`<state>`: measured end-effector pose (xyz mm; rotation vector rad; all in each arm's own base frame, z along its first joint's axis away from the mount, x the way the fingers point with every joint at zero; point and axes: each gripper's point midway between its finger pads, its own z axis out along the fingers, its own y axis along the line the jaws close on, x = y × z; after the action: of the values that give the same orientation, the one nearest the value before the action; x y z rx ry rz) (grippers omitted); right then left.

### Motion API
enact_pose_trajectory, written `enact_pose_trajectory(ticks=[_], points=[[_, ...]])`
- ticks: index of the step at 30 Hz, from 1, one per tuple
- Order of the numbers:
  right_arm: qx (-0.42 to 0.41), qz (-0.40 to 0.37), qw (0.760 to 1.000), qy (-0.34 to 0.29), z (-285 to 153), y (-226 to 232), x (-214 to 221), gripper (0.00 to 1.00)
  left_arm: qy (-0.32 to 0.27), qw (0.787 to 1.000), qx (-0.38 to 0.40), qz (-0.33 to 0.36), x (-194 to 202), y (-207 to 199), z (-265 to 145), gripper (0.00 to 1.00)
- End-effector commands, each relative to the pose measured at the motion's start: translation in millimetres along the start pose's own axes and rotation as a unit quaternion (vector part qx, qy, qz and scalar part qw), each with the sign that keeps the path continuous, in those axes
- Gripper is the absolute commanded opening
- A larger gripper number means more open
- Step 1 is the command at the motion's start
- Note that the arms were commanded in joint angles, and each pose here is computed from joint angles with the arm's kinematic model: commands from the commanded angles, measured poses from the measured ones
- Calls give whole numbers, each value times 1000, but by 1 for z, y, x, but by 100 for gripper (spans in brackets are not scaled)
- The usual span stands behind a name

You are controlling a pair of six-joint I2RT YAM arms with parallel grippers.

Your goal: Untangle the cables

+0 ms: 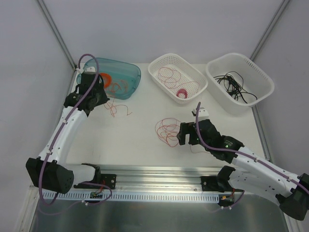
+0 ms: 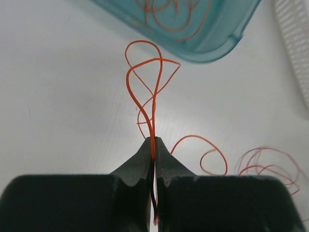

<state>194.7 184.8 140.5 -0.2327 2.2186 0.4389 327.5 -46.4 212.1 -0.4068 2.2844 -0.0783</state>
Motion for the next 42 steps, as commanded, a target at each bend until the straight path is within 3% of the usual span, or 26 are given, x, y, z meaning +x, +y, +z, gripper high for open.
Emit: enact_pose_trajectory(ticks=[1, 7, 13, 22, 27, 35, 40, 42], points=[[14, -5, 1000, -14, -4, -6, -7, 99, -80, 997, 19, 9, -72, -11, -55, 0], [21, -5, 1000, -14, -4, -9, -7, 99, -152, 987, 56, 18, -152, -41, -98, 0], [22, -6, 1000, -13, -5, -9, -8, 99, -190, 979, 61, 41, -203, -64, -89, 0], [31, -18, 999, -7, -10, -14, -7, 100, -181, 980, 15, 76, -237, -74, 9, 0], [41, -24, 999, -2, -14, -21, -2, 100, -153, 984, 7, 86, -225, -74, 71, 0], [53, -27, 998, 7, -11, -27, 5, 100, -49, 994, -6, 101, -157, -65, 166, 0], [51, -28, 998, 11, -9, -24, 4, 100, -4, 996, 15, 92, -125, -69, 184, 0], [52, -30, 998, 10, -9, -23, 3, 100, -6, 996, 19, 88, -126, -70, 180, 6]])
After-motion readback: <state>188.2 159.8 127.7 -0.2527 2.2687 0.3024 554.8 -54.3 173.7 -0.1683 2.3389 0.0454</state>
